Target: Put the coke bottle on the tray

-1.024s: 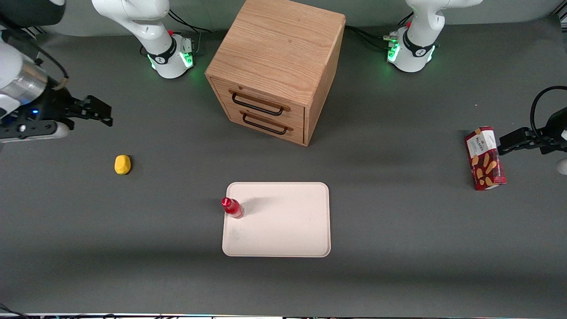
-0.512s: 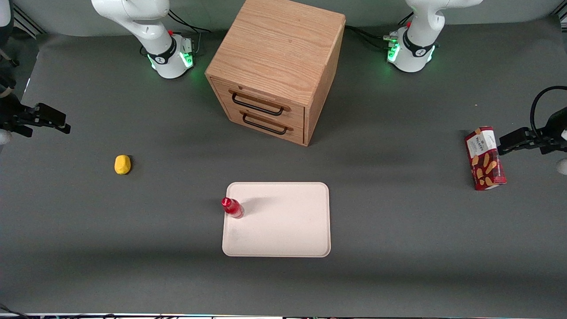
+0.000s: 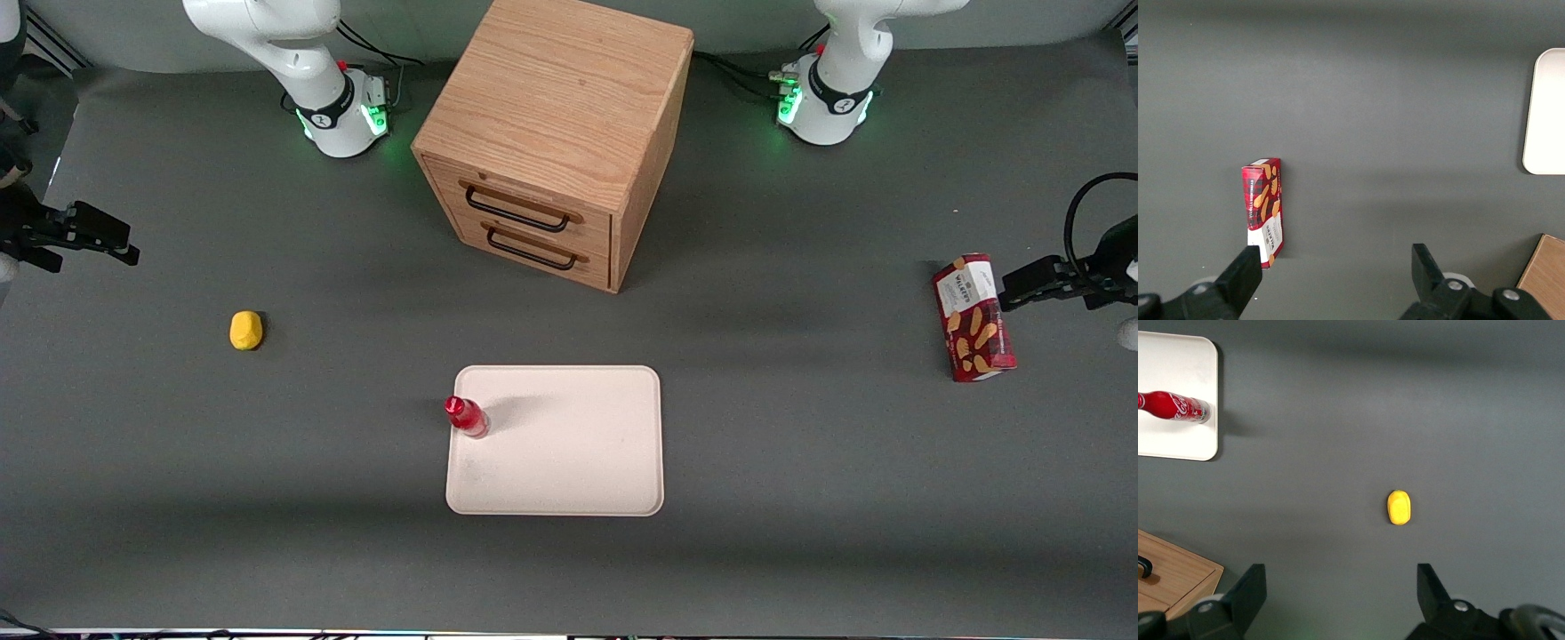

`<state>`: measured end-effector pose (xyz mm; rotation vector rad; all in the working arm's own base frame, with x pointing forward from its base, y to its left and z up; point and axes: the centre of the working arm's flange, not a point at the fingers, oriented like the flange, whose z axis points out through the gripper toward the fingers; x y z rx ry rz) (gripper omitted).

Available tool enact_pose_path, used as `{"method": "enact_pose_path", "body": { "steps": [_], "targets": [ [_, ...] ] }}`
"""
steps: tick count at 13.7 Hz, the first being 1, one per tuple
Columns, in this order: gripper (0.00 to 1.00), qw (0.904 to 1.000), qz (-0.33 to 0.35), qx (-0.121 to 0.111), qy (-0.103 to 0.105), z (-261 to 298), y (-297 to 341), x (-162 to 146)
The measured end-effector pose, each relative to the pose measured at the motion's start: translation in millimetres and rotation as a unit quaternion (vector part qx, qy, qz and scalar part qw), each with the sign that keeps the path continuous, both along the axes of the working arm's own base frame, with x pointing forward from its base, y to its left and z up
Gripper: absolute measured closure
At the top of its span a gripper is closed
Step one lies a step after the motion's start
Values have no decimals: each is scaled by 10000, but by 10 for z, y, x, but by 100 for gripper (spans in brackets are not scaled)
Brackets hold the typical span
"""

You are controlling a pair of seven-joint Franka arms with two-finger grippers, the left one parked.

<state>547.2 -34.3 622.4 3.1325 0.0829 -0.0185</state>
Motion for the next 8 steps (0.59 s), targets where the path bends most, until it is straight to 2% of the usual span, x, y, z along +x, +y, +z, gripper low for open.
{"method": "enact_pose_path", "body": {
  "steps": [8],
  "targets": [
    [0, 10000, -29, -28, -15, 34, -27, -22]
  ]
}}
